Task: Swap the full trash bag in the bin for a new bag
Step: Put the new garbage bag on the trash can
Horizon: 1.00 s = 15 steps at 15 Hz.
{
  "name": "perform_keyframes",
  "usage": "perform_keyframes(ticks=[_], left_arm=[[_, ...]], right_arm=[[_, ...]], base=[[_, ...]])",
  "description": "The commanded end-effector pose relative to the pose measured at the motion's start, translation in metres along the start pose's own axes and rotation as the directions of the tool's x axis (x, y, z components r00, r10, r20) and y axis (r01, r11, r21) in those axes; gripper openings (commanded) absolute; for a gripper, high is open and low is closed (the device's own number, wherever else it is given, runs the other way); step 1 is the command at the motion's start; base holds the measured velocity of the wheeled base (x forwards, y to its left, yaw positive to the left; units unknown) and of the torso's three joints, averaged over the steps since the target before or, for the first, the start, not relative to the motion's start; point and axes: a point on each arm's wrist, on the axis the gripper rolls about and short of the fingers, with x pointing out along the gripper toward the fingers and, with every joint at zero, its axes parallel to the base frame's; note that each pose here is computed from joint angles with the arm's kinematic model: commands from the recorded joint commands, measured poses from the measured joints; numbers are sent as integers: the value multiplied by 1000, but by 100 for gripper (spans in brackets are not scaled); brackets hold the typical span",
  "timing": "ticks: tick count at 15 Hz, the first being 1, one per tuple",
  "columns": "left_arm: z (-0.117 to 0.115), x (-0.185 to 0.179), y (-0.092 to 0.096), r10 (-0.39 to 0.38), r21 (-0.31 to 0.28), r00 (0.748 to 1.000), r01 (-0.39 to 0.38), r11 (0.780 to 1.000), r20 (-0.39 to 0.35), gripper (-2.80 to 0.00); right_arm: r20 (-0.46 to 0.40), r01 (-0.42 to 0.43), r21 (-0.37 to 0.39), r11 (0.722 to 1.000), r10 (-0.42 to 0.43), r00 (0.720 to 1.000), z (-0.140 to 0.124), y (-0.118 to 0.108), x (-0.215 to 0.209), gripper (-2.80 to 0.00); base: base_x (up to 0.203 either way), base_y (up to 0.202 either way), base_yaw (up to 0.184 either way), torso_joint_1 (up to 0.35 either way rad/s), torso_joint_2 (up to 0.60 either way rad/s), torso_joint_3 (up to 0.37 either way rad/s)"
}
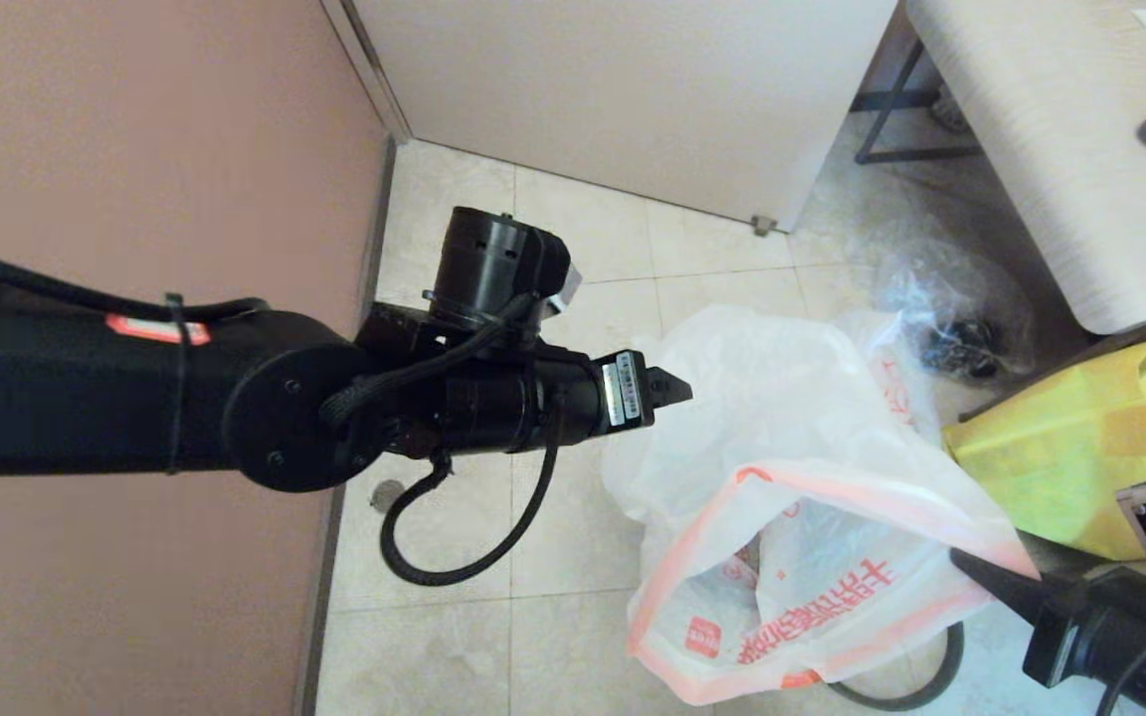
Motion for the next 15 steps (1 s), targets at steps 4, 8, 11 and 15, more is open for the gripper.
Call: perform_keyframes(ticks=[4, 8, 11, 15], left_arm=[[7, 55, 9, 34, -12, 997, -33, 999, 69, -280], [46, 88, 7, 19, -30, 977, -13, 999, 213, -280], [49, 125, -1, 0, 2, 975, 0, 1000, 221, -280], [-35, 195, 2, 52, 151, 998, -56, 987, 36, -280]], right_arm=[[11, -5, -3, 1000, 5, 1000, 1, 0, 0, -280], [9, -10, -23, 1000, 10, 1000, 1, 1, 0, -280], [-1, -7, -28, 1000, 7, 1000, -1, 0, 0, -280], [8, -13, -45, 999, 13, 1000, 1, 1, 0, -280]], base=[[0, 0, 0, 0, 0, 0], [0, 0, 0, 0, 0, 0], [0, 0, 0, 0, 0, 0], [0, 0, 0, 0, 0, 0]])
